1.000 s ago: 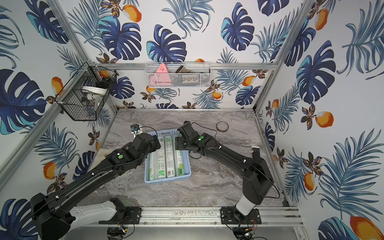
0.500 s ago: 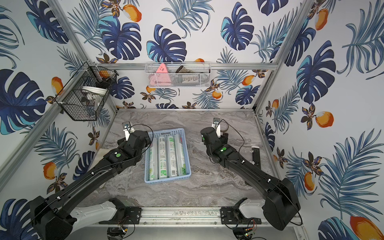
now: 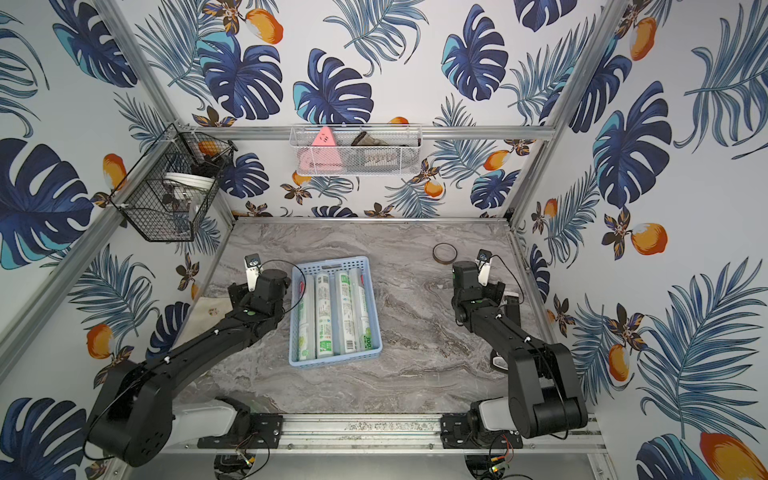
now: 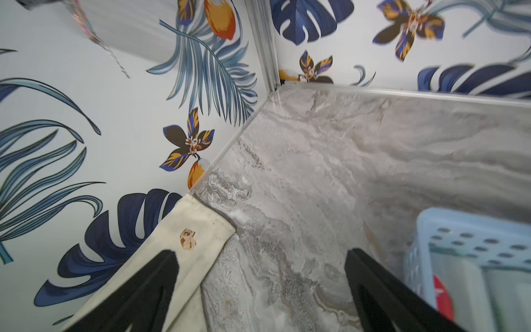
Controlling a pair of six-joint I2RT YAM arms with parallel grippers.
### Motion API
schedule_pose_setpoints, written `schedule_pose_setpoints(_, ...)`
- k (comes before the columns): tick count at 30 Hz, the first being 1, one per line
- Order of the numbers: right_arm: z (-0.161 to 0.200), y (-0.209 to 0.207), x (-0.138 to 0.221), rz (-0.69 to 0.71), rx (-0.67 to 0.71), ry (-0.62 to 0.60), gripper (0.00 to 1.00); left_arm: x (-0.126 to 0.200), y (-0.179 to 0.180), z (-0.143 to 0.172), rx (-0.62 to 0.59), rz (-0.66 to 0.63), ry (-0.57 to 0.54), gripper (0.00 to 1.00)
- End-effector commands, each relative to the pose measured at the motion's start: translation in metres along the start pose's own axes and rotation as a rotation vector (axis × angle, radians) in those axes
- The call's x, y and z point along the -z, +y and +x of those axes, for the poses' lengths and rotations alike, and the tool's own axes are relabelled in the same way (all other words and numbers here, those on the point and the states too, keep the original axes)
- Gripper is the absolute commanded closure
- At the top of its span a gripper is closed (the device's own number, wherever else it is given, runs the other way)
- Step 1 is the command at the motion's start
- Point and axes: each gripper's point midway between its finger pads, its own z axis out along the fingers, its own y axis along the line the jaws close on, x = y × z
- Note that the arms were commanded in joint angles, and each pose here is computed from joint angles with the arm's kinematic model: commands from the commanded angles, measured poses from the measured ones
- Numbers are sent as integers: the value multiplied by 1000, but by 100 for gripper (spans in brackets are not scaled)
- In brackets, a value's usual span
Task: Put the plastic wrap into the basket
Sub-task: Reset both arms
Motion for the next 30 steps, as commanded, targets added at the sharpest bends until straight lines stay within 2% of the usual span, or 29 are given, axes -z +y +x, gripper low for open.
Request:
schedule_pose_setpoints(1,-14,18,-6,-81,-27,-97,3,-6,-10,-12,0,20,-102,1)
schedule_pose_setpoints(6,-9,35,-7,-202,-10,-170,0,-12,-26,8,-38,89,-155,1)
schedule_pose_setpoints(9,-10,45,-3,-291,-21,-210,0,-18,-40,18,-19,171,-146,1)
schedule_pose_setpoints(12,-13,55,-2,-348,-13,-226,0,-25,-43,34,8,191,-159,1)
schedule_pose_setpoints(15,-16,62,4,-412,-7,-261,0,-24,-53,37,-6,259,-169,1)
schedule_pose_setpoints(21,-18,70,8,-508,-1,-298,0,-26,-53,40,12,302,-158,1)
schedule_pose_setpoints(25,-19,67,-2,-561,-26,-317,0,-25,-57,43,29,377,-165,1)
schedule_pose_setpoints(30,-14,65,-3,-541,0,-381,0,-28,-61,56,28,419,-156,1)
